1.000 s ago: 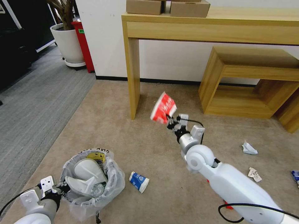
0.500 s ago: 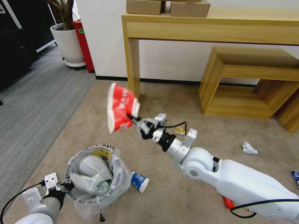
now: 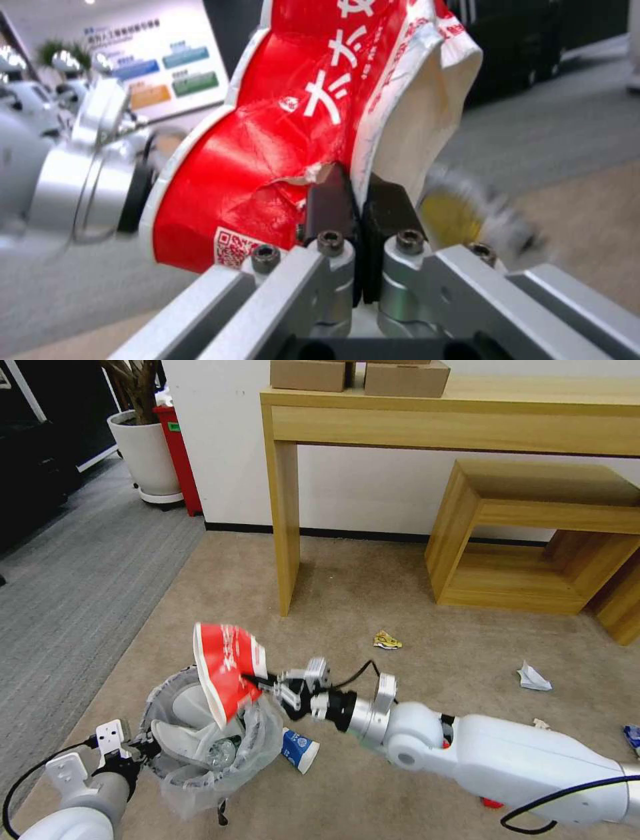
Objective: Pick up the trash bin and place the garbage on the floor into it.
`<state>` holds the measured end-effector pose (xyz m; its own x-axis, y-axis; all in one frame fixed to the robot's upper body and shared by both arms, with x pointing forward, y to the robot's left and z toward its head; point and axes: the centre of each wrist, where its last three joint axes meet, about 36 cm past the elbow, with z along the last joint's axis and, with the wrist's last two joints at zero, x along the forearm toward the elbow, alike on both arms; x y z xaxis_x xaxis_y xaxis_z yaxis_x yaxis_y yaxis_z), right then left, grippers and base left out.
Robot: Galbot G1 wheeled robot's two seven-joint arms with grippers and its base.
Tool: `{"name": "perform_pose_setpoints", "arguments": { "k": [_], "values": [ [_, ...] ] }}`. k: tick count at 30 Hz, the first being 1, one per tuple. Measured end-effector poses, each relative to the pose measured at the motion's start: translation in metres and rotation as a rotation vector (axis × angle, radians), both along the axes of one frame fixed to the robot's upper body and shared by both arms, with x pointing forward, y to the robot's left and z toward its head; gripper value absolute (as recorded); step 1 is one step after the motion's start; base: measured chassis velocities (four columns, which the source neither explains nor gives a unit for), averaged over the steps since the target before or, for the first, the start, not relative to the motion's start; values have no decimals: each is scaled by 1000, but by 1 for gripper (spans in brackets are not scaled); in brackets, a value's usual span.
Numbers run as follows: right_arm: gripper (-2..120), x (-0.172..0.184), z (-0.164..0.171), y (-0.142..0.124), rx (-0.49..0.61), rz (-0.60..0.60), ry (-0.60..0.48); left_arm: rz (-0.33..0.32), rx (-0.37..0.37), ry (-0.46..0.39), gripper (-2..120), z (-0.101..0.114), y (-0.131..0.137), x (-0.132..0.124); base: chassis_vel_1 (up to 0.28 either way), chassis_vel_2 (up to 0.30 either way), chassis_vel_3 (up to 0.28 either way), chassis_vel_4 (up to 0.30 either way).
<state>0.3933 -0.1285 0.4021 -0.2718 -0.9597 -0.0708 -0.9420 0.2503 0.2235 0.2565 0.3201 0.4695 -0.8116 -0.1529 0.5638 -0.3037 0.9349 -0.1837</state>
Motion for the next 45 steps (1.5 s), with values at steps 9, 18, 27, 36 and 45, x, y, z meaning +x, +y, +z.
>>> {"name": "perform_pose_setpoints", "arguments": {
  "k": [9, 18, 27, 36, 45],
  "values": [
    [0, -4, -19, 20, -77, 9, 15, 2, -8, -9, 1, 3, -2, 0, 0, 0, 0, 0],
    [13, 8, -30, 34, -133, -16, 5, -4, -14, -15, 1, 6, -5, -3, 0, 0, 0, 0],
    [42, 10, -31, 38, -142, -18, 2, -4, -12, -16, 1, 7, -5, -3, 0, 0, 0, 0],
    [76, 12, -12, 45, -67, -86, 9, 3, -13, -5, 1, 1, -1, 0, 0, 0, 0, 0],
    [100, 18, 13, 36, -12, -202, 55, 11, -10, 5, 1, -5, 2, 3, 0, 0, 0, 0]
  ]
}}
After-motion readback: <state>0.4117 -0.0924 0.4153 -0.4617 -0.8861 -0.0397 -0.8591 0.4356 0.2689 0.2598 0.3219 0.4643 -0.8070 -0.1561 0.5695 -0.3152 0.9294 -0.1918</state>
